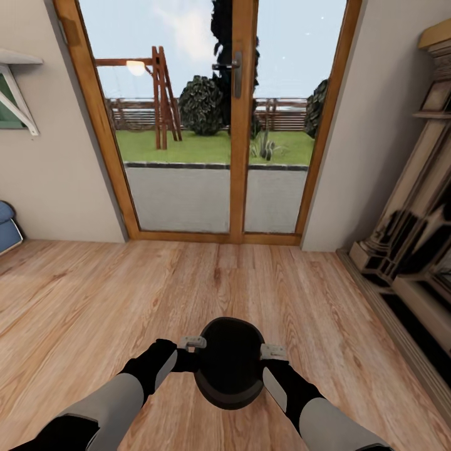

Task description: Place each of the two pumpkins and all three candles from the living room inside a cabinet in the living room (use any cabinet), then make sure every cabinet is closed, and position the cauldron so it is next to a table in the living room.

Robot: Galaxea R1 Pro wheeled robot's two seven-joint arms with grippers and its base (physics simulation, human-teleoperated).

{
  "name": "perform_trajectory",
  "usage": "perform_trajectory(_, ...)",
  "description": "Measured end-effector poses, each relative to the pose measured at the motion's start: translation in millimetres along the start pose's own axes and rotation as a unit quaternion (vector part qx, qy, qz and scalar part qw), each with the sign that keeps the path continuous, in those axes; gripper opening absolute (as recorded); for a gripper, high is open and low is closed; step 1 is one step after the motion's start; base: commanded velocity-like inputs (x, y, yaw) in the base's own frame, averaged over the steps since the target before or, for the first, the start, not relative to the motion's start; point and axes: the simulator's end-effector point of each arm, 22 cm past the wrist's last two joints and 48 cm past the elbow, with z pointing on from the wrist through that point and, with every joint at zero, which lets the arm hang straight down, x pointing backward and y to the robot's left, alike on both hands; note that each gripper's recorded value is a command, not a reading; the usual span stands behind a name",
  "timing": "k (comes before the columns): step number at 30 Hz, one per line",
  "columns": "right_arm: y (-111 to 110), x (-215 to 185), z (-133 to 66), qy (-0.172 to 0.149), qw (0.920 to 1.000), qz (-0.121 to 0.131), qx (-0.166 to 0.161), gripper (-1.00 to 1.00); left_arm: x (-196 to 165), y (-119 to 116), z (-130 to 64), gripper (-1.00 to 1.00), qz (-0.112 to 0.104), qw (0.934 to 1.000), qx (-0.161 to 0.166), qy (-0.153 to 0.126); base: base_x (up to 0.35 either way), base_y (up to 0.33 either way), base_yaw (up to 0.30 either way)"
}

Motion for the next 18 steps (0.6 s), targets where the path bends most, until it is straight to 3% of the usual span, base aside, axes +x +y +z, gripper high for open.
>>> perform_trajectory(7, 0.1, -0.6, -0.2, -0.001, 1.0000, 0.000, 0.000, -1.00, -0.4, 0.0, -0.2, -1.00, 0.000, 1.0000, 0.000, -0.001, -0.051, 0.000, 0.005)
perform_trajectory(18, 0.7, -3.9, -2.8, -0.005, 1.0000, 0.001, 0.000, -1.00, -3.6, -0.5, -3.5, -1.00, 0.002, 1.0000, -0.001, -0.004, -0.186, 0.000, 0.116)
